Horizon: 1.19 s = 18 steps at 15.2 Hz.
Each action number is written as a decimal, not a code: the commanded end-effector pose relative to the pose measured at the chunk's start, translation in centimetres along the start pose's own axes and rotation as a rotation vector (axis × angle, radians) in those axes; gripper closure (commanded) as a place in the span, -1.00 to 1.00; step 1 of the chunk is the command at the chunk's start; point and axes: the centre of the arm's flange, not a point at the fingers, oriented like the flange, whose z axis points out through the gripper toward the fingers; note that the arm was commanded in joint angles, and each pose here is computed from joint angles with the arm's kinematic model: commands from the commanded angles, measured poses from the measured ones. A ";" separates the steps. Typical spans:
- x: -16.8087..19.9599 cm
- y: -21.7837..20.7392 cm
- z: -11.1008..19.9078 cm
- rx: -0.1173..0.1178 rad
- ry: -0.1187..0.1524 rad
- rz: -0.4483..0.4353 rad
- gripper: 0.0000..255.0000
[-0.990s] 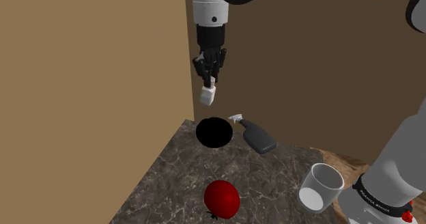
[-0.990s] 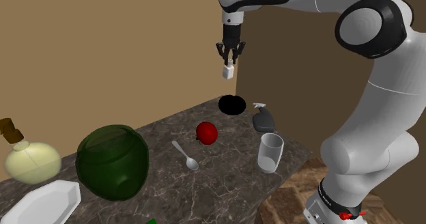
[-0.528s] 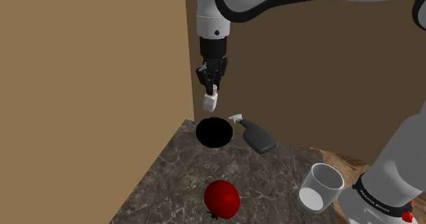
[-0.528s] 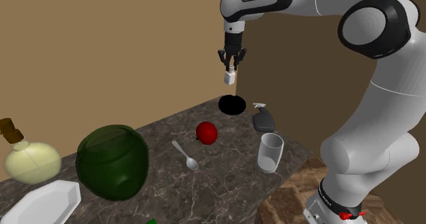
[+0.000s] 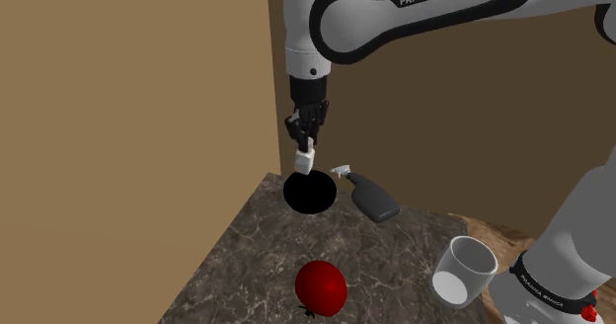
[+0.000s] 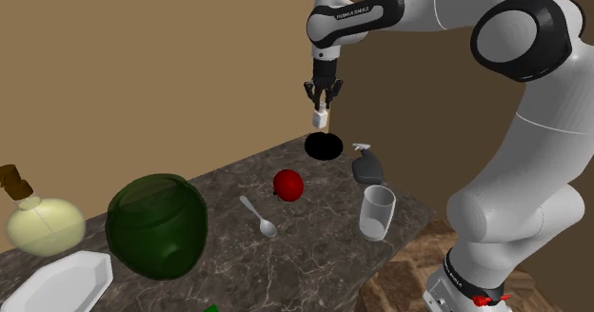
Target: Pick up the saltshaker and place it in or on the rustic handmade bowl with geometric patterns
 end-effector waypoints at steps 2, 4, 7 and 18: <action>0.0 -0.1 1.6 0.000 0.001 0.000 1.00; 0.0 -0.1 2.7 0.000 0.001 0.000 1.00; 0.0 -0.1 3.6 0.000 0.001 0.000 1.00; 0.0 -0.1 3.6 0.000 0.001 0.000 -1.00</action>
